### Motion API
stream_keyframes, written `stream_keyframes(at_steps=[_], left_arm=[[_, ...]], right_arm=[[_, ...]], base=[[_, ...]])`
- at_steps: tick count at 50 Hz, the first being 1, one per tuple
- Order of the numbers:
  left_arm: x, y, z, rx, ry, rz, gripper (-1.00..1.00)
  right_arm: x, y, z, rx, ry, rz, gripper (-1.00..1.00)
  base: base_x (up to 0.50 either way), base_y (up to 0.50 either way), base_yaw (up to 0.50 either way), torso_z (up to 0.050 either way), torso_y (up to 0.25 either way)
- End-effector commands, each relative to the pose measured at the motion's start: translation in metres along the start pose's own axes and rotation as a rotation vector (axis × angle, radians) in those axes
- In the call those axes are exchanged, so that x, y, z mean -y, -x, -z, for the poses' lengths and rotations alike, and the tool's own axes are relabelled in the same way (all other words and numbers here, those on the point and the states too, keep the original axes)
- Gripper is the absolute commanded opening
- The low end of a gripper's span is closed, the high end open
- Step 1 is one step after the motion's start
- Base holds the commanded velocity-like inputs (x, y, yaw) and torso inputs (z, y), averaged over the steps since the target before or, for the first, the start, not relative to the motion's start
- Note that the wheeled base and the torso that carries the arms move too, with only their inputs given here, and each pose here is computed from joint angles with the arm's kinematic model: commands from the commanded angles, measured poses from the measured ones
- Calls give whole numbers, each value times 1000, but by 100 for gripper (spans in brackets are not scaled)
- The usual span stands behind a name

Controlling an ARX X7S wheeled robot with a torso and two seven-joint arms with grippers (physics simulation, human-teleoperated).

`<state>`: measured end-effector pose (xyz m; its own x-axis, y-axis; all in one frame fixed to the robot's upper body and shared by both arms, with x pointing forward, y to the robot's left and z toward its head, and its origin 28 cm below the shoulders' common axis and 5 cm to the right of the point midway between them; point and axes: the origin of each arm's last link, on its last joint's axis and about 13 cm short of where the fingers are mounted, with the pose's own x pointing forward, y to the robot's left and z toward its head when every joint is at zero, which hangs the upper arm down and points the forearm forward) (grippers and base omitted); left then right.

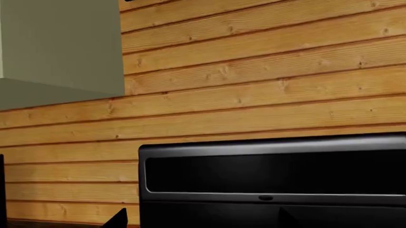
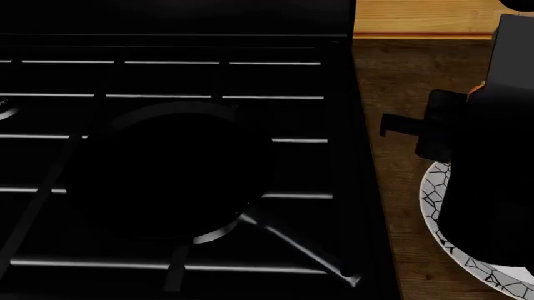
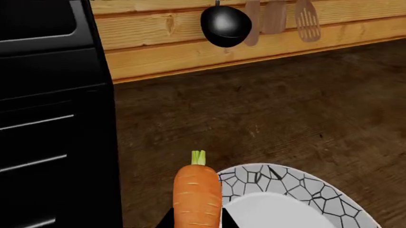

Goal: Pick the carrot from the pan and place it on the plate.

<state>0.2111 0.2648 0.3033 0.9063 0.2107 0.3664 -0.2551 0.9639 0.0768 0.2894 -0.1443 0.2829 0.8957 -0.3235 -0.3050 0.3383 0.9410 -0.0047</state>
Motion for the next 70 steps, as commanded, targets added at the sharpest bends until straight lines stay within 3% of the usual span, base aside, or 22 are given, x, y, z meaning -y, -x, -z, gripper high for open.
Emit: stream_keyframes(at_steps=[1, 18, 70], left_arm=[[1, -3, 5, -7, 7, 4, 100], [4, -6, 7, -6, 15, 11, 100], [4, -5, 11, -21, -13, -5, 100]], right_arm=[[25, -4, 3, 13, 20, 139, -100], [41, -3, 25, -47, 72, 209, -100], [38, -24, 56, -154, 98, 173, -100]], base=[[0, 0, 0, 0, 0], [0, 0, 0, 0, 0], [0, 0, 0, 0, 0]])
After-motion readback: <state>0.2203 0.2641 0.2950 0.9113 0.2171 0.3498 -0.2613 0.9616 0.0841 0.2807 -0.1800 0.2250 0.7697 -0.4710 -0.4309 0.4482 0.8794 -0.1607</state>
